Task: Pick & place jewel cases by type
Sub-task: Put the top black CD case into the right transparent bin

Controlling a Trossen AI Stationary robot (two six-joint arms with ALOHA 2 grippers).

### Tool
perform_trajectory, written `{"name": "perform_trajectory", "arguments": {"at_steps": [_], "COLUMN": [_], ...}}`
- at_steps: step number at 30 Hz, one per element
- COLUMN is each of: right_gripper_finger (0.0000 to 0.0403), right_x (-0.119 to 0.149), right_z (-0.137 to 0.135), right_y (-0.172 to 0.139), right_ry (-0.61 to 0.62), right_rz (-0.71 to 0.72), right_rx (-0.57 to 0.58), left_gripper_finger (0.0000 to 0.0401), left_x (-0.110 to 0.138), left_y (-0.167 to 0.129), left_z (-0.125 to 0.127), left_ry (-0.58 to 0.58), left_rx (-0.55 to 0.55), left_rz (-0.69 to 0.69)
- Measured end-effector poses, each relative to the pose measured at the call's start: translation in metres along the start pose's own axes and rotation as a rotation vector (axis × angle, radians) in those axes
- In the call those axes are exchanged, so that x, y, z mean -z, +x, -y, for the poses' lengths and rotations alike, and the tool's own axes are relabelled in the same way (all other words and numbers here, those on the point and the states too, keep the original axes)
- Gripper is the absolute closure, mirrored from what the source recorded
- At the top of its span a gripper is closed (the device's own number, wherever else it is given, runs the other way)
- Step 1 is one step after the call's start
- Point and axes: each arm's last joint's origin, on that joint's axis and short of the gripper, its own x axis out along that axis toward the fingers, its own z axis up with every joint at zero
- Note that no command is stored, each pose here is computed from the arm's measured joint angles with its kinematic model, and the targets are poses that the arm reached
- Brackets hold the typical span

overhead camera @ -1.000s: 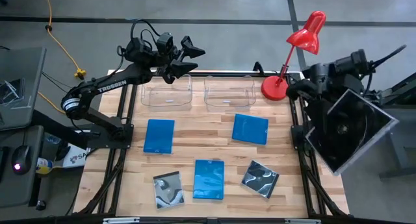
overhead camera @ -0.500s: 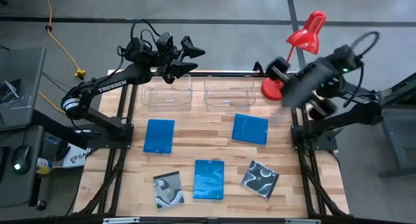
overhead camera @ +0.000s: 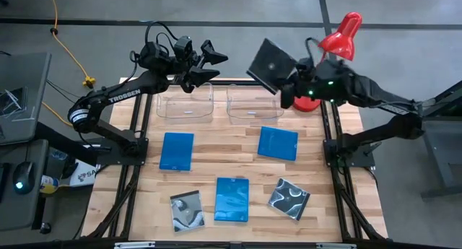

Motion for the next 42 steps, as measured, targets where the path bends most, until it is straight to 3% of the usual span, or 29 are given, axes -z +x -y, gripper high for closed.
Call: {"name": "perform_trajectory", "arguments": {"at_steps": [2,5,13,21,29,42], "right_gripper_finger": [0.0387,0.0387,0.0387,0.0387,0.0387,0.0387], "right_x": [0.009,0.022,0.056,0.07,0.075,0.077], "right_z": [0.004,0.006,0.016,0.045,0.064,0.07], "right_y": [0.01,0.032,0.108,0.158,0.184,0.187], "right_ry": [-0.01,-0.026,-0.054,-0.077,-0.001,0.217], "right_rz": [-0.054,-0.162,-0.486,-0.582,-0.617,-0.724], "right_rx": [0.109,0.186,0.182,0.246,0.24,0.153], "left_gripper_finger": [0.011,0.011,0.011,0.011,0.011,0.011], "left_x": [0.0,0.0,0.0,0.0,0.001,0.006], "left_y": [0.0,0.0,0.0,0.0,0.0,0.0], "left_z": [0.0,0.0,0.0,0.0,-0.001,-0.004], "left_ry": [0.0,-0.003,-0.01,-0.012,-0.02,-0.061], "left_rx": [-0.006,-0.013,-0.013,0.002,0.0,-0.028], "left_rz": [0.004,0.005,0.006,-0.005,-0.015,-0.053]}}
